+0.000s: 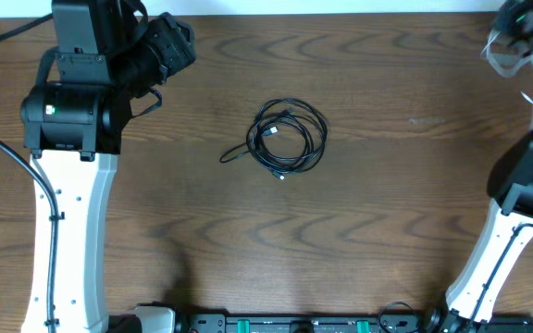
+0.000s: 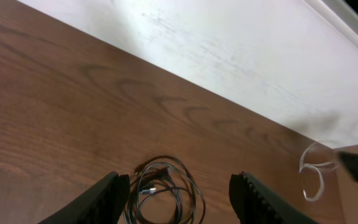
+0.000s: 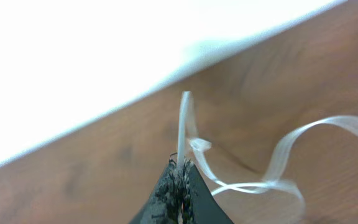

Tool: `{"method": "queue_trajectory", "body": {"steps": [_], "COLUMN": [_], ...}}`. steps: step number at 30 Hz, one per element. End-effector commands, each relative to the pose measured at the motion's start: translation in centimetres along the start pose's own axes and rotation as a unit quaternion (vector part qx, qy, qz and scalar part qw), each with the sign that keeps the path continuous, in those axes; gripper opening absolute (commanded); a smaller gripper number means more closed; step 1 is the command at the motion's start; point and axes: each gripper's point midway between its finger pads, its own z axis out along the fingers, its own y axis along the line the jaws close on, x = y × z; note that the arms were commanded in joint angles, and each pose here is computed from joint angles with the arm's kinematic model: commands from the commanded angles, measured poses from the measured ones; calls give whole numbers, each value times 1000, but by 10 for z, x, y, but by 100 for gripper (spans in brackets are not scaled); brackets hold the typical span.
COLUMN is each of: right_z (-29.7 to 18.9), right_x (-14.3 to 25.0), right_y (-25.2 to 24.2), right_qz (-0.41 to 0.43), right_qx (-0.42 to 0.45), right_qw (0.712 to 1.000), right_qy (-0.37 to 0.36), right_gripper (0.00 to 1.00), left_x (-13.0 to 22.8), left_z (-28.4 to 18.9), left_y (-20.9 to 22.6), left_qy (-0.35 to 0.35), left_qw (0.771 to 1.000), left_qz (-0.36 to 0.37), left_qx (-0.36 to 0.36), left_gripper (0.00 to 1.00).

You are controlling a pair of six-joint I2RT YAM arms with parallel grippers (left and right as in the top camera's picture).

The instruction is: Untangle cables

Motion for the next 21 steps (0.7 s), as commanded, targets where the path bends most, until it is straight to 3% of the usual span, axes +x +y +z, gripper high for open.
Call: {"method": "queue_trajectory", "body": {"steps": [1,7,12,13,14,15,16,21], "right_z": [-43,-35,7,14,24,32,36,30], "right_x": [-83,-97,-59,-50,-38,-28,-21,-8], "right_y": [-17,-45,-58,-61,-65,-69,-71,-84], "right_qz": [73,137,135,133,132,127,123,100], "right_qx": [2,25,45,50,56,61,65,86], "right_qw": [989,975,982,984,985,987,988,991], "right_qy": [-132,-172,-120,-107,-90,-76,-66,-32], "right_gripper": [1,1,1,9,35,73,99,99], "left_x": [-4,-4,-5,-5,-4,-4,-4,-3], "left_z": [0,0,1,1,1,1,1,2], "left_y": [-3,-3,-3,-3,-3,-3,-3,-2], "left_qy": [-6,-7,-7,-7,-7,-6,-6,-4], "left_qw": [1000,1000,1000,1000,1000,1000,1000,1000], "left_qz": [14,14,14,14,14,14,14,13], "left_qx": [4,5,5,5,5,5,5,4], "left_gripper": [57,57,57,57,57,57,57,57]}}
